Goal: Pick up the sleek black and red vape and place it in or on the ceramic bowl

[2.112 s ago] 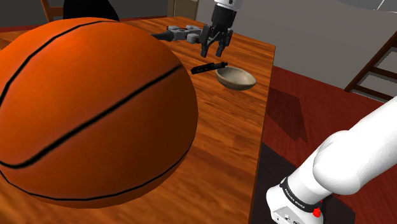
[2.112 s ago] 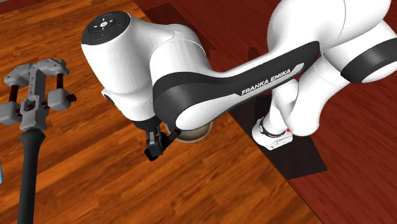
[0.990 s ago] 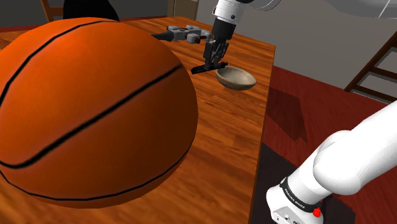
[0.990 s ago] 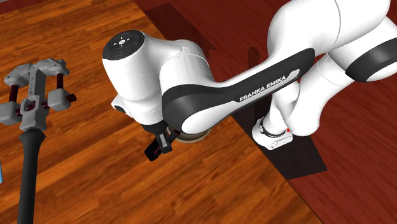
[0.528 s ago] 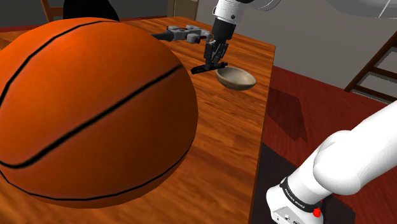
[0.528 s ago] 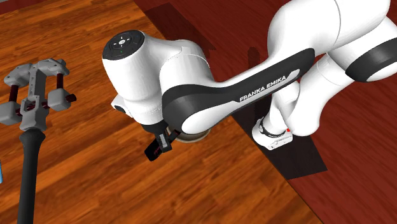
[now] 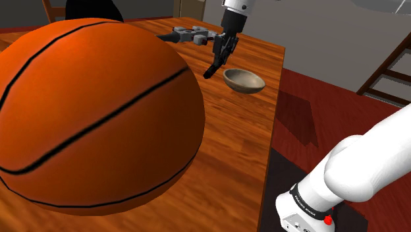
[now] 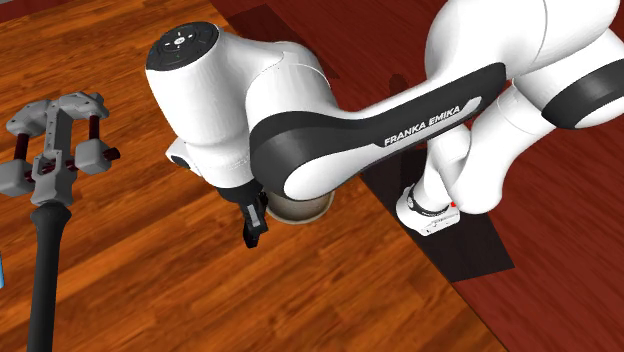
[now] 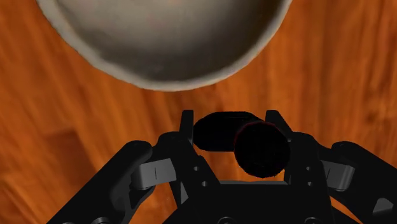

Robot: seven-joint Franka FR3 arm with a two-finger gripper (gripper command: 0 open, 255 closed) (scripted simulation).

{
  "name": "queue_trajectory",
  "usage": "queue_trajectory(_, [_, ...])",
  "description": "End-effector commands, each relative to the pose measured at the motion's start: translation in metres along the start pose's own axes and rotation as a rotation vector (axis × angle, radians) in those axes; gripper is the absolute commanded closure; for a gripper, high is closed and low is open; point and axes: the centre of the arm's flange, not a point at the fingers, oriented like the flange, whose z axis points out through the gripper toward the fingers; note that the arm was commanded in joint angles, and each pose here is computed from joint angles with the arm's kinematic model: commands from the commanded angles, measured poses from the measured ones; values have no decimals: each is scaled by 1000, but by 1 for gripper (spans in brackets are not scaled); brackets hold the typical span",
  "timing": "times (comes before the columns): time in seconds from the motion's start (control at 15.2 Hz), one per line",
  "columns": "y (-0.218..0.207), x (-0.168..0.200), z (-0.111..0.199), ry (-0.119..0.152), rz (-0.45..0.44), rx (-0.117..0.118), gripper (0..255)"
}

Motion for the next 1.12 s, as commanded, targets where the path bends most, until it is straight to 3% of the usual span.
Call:
queue_trajectory(0.0, [-1, 0, -10, 0, 0, 0, 255])
queue_trajectory(1.06, [-10, 2, -94, 0, 0, 0, 255])
